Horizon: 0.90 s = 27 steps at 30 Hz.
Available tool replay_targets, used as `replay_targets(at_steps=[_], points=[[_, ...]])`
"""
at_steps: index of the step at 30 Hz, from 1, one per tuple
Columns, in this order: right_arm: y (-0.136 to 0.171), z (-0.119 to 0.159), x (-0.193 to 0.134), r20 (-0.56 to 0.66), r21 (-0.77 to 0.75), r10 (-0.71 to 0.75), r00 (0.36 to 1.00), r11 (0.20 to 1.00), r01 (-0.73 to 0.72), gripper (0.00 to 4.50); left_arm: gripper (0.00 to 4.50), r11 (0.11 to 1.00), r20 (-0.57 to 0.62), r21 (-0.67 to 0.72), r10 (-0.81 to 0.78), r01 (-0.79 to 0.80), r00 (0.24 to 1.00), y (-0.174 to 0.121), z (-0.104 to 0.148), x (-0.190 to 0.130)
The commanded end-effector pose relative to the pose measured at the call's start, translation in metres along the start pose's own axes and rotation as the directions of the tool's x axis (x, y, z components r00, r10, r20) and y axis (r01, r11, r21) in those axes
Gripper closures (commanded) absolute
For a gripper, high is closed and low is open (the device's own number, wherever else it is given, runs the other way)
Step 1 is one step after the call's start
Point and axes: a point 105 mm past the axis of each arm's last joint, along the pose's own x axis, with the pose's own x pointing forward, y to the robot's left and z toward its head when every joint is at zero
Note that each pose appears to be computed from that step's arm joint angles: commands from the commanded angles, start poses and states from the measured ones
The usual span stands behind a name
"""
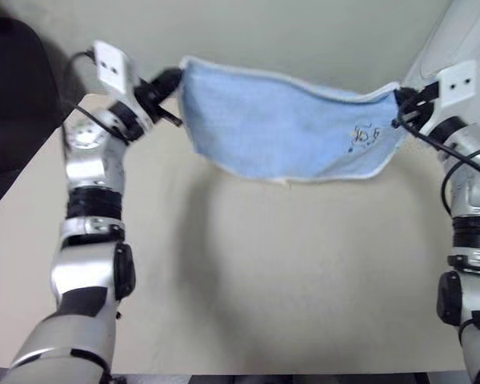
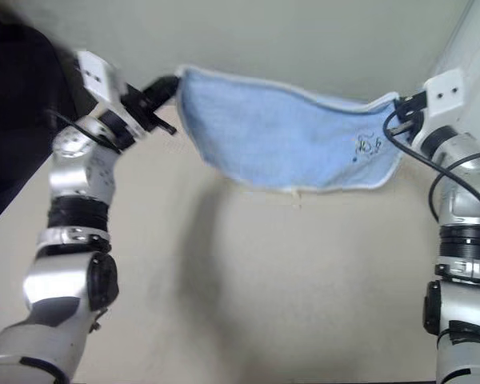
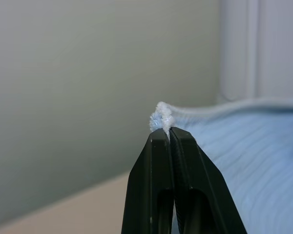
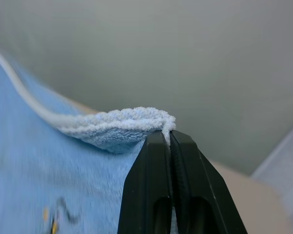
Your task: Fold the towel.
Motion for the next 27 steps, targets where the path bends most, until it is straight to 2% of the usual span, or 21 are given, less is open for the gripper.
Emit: replay_targets(at_steps=[1,3,5,9,11,15,23,27], points=[[-0.008,0.026,-0.042,0.098,-0.004,0.074,0.992,0.997,-0.074,4.45,4.5,0.996,0.018,0.015,-0.09,0.09,0.996,0.006,0.01,-0.036],[-0.005,0.018,-0.061,0.078,0.018,0.106,0.991,0.994,-0.108,4.45,4.5,0.988,-0.007,0.01,-0.151,0.151,0.988,-0.001,0.005,-0.054],[0.002,-0.001,-0.08,0.02,0.072,0.136,0.991,0.988,-0.137,4.45,4.5,0.979,-0.057,-0.06,-0.197,0.194,0.979,-0.011,-0.009,-0.075],[0.048,-0.04,-0.129,-0.118,0.194,0.308,0.944,0.94,-0.282,4.45,4.5,0.946,-0.211,-0.151,-0.315,0.287,0.926,-0.046,-0.04,-0.12],[0.06,-0.045,-0.141,-0.148,0.224,0.348,0.926,0.924,-0.311,4.45,4.5,0.939,-0.243,-0.181,-0.331,0.293,0.912,-0.054,-0.044,-0.131],[0.091,-0.057,-0.178,-0.19,0.384,0.493,0.849,0.833,-0.398,4.45,4.5,0.91,-0.288,-0.264,-0.392,0.321,0.874,-0.072,-0.045,-0.156],[0.119,-0.068,-0.211,-0.242,0.51,0.643,0.726,0.721,-0.469,4.45,4.5,0.878,-0.402,-0.333,-0.462,0.344,0.79,-0.081,-0.055,-0.184],[0.118,-0.079,-0.216,-0.3,0.49,0.637,0.71,0.742,-0.458,4.45,4.5,0.895,-0.466,-0.301,-0.44,0.33,0.768,-0.074,-0.067,-0.193]])
